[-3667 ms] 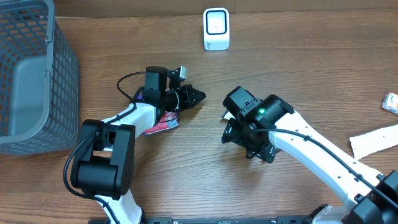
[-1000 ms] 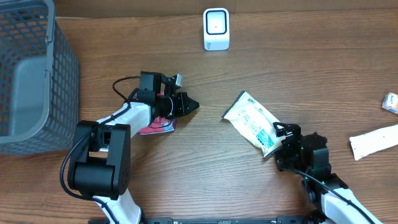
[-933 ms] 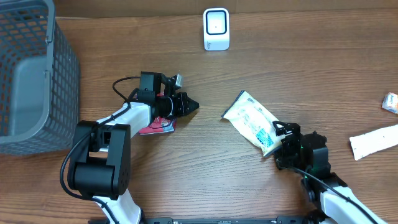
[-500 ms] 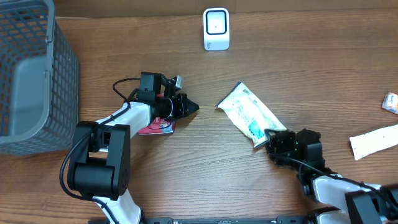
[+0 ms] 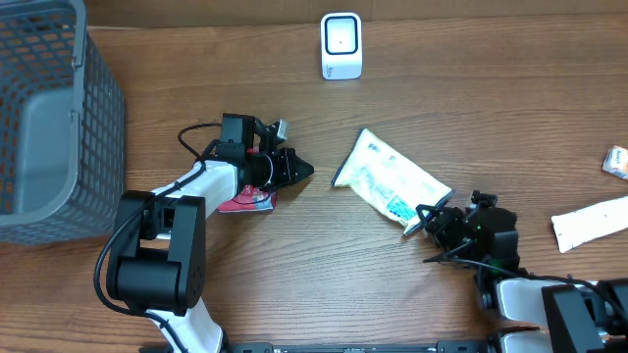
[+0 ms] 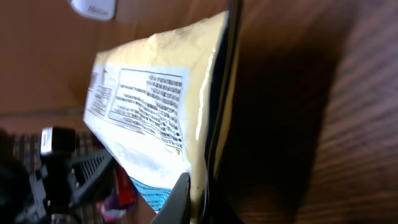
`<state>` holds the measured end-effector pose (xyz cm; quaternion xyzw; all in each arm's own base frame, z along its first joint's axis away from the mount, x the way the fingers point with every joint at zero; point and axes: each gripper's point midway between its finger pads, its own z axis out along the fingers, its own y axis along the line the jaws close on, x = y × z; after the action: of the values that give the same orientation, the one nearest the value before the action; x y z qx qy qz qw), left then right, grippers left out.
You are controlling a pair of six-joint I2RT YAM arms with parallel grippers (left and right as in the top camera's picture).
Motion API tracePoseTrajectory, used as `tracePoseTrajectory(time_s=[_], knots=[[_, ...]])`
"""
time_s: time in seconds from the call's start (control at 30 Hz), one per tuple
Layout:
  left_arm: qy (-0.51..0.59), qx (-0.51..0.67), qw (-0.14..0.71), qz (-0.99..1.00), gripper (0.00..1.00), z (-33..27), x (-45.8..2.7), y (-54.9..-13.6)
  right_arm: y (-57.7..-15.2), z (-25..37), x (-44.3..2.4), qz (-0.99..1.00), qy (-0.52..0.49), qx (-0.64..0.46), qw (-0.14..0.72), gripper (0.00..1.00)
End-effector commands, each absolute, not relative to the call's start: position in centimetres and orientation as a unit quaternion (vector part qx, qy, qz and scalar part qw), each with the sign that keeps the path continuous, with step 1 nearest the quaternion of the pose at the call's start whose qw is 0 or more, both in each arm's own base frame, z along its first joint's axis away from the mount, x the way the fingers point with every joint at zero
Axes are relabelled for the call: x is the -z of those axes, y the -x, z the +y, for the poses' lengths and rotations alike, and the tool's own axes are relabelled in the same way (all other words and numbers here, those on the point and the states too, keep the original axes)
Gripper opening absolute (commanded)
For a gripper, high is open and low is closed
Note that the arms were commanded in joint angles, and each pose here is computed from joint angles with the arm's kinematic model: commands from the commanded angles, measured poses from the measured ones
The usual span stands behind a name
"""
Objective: Scan the item barcode
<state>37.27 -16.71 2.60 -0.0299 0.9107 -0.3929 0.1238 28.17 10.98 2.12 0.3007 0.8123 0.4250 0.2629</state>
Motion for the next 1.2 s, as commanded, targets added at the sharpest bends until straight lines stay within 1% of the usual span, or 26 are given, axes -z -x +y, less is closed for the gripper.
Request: tracePoseTrajectory(time_s=[0.0,0.17,0.37,0.47,0.6,0.73,0.8,0.9,0.97,1.03,1.1,1.17], knots=[[0.030,0.377,0.133,0.916,0.04,-16.1,-2.6,-37.5,-28.2,13.1,-4.8,0.825,-0.129,-0.468,0.290,0.04],[0.031,0.377,0.133,0.916,0.04,-16.1,-2.6,-37.5,-29.1,13.8,-7.8,0.804,-0.052,-0.506,0.307,0.04],[0.034,0.377,0.132,0.916,0.04,-16.1,-2.6,-37.5,-30.3,13.6,-11.1,0.777,-0.012,-0.540,0.322,0.04],[0.034,0.376,0.132,0.916,0.08,-16.0,-2.6,-37.5,-30.8,13.2,-12.5,0.767,-0.008,-0.552,0.328,0.04],[0.035,0.373,0.133,0.918,0.08,-16.0,-2.5,-37.6,-30.5,13.0,-14.8,0.747,0.023,-0.580,0.324,0.04],[0.037,0.365,0.136,0.920,0.08,-15.7,-2.3,-37.7,-29.6,13.6,-17.3,0.726,0.076,-0.607,0.315,0.04],[0.037,0.365,0.136,0.920,0.08,-15.7,-2.3,-37.7,-29.6,13.6,-17.7,0.723,0.077,-0.614,0.307,0.04],[0.037,0.365,0.136,0.920,0.08,-15.7,-2.3,-37.7,-29.5,13.3,-16.0,0.741,0.044,-0.607,0.283,0.04],[0.038,0.362,0.137,0.921,0.08,-15.6,-2.2,-37.7,-29.4,12.9,-13.2,0.771,0.008,-0.581,0.262,0.04],[0.038,0.362,0.137,0.921,0.08,-15.6,-2.2,-37.7,-28.9,11.8,-8.8,0.823,-0.046,-0.515,0.235,0.04],[0.038,0.362,0.137,0.921,0.08,-15.6,-2.2,-37.7,-27.6,10.0,-4.5,0.878,-0.087,-0.427,0.200,0.04],[0.038,0.362,0.137,0.921,0.08,-15.6,-2.3,-37.7,-27.1,9.7,-3.7,0.888,-0.087,-0.408,0.191,0.04]])
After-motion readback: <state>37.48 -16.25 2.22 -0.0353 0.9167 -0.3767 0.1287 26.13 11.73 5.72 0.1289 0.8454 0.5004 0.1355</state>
